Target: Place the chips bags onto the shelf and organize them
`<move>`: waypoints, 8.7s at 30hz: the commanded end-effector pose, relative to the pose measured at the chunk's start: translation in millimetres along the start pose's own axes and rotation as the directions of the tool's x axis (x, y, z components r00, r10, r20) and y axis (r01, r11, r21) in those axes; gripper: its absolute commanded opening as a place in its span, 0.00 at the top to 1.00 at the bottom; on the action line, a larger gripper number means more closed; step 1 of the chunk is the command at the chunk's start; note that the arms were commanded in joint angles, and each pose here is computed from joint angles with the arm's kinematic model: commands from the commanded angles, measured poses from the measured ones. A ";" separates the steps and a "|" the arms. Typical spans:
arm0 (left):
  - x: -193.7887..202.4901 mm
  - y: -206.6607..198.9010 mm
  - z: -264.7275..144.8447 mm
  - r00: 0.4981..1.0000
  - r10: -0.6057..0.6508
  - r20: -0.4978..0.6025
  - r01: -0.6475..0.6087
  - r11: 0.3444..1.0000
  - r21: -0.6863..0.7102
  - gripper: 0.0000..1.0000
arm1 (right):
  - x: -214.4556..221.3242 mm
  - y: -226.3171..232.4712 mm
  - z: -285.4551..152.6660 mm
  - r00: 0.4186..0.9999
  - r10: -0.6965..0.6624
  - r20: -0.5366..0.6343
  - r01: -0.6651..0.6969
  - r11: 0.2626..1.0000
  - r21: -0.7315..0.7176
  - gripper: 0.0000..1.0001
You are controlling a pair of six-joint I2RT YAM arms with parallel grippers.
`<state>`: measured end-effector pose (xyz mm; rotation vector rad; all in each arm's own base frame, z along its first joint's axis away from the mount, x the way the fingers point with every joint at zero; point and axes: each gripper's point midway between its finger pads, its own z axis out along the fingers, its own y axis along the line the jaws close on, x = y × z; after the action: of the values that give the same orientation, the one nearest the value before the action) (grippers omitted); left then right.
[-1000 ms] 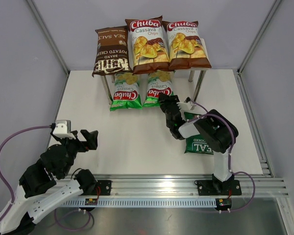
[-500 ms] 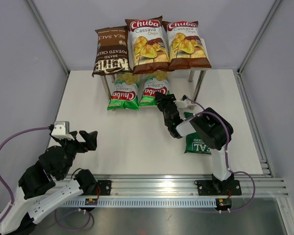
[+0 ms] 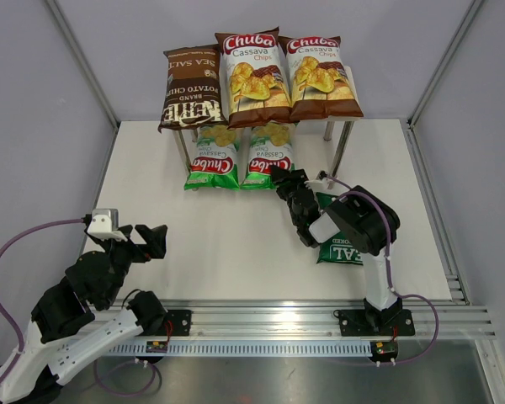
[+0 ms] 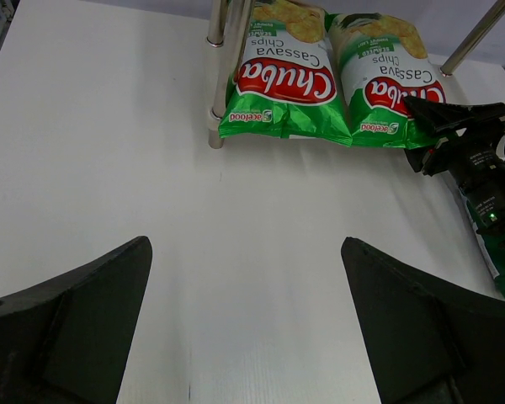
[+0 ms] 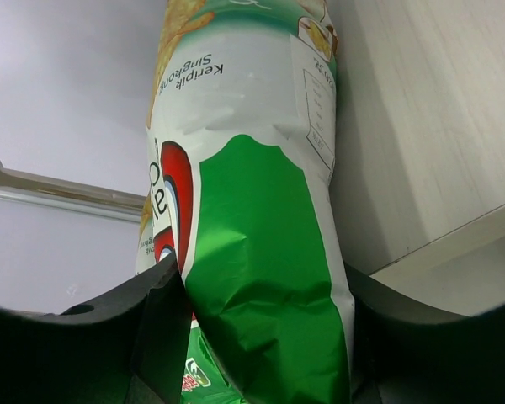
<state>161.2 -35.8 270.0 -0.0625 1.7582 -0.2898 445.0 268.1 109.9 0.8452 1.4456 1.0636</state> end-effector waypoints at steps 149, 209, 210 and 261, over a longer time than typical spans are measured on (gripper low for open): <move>159.1 -344.0 126.3 0.863 -0.279 -0.421 0.407 0.878 0.252 1.00 | -148.9 133.1 -366.9 0.772 -0.493 -0.401 0.398 0.867 -0.301 0.01; 31.7 -253.2 86.7 0.598 -0.745 -0.297 0.798 0.518 0.308 0.78 | -47.3 151.1 -255.9 0.804 -0.218 -0.553 -0.091 0.874 -0.477 0.50; 33.0 -250.2 86.6 0.617 -0.733 -0.286 0.783 0.538 0.312 0.65 | -46.6 147.2 -256.5 0.802 -0.228 -0.553 -0.075 0.878 -0.472 0.54; 107.7 -209.5 44.0 0.866 -0.376 -0.330 0.500 0.690 0.523 0.01 | -85.4 177.6 -269.7 0.708 -0.556 -0.436 0.318 0.801 -0.507 1.00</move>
<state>158.9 -271.3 208.9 -0.0298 1.8260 -1.2180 184.5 209.4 262.5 -0.1021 1.8241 1.2249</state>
